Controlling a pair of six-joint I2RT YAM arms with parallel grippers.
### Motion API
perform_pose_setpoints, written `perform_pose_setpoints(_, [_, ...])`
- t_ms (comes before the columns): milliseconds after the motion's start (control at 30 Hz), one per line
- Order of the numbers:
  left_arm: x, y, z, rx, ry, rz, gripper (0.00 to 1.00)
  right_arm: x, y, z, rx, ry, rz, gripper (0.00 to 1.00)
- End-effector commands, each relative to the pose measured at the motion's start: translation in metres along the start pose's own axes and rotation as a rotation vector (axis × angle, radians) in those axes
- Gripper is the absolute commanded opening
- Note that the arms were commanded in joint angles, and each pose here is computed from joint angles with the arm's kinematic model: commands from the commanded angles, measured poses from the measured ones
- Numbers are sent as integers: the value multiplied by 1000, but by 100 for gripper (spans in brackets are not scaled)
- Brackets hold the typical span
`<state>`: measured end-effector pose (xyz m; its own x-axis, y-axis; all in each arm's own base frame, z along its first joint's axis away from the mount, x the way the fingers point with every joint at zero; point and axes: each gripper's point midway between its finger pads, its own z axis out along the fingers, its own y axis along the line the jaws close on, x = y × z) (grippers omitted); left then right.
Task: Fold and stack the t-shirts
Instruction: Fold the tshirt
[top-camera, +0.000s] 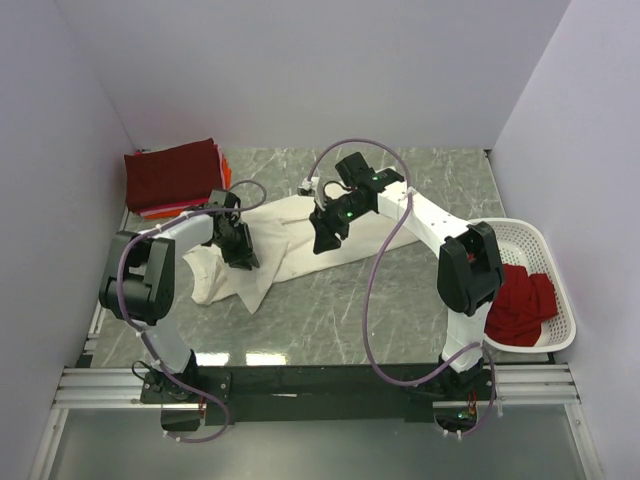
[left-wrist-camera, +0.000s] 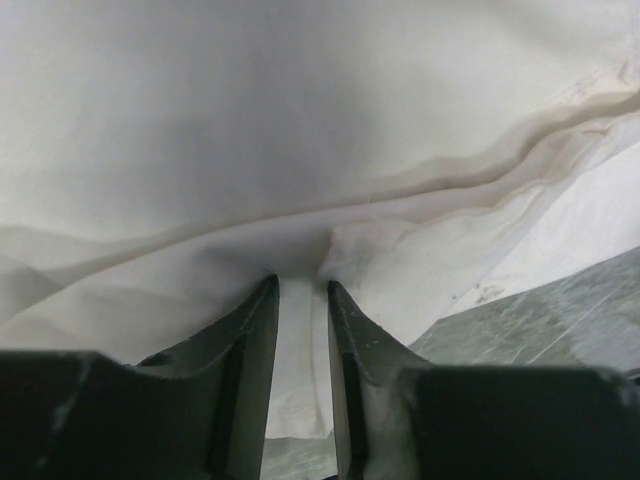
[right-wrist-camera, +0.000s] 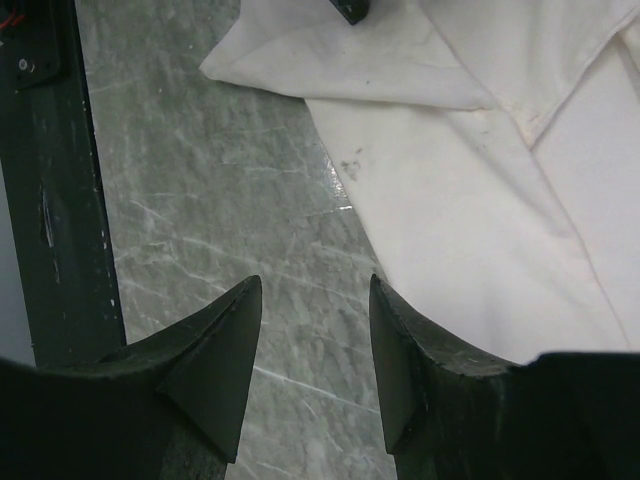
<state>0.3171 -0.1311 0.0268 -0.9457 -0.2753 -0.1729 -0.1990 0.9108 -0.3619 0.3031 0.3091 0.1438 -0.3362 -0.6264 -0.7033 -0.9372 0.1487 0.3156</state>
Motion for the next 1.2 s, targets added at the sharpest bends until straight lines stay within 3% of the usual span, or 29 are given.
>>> perform_pose_setpoints(0, [-8,-16,-2,77,1,40,31,-18,7,-14,9,-58,-39,54])
perform_pose_setpoints(233, [-8,-24,-3,116,12,43,20,-18,4,-14,11,-58,-33,54])
perform_pose_setpoints(567, [-13,-28,0,131,15,40,17,-15,4,-15,8,-55,-29,54])
perform_pose_setpoints(700, [-17,-33,-1,143,9,46,1,-16,4,-17,11,-60,-29,54])
perform_pose_setpoints(1167, [-86,-55,-30,91,-124,203,1,-17,1,-27,23,-79,-30,54])
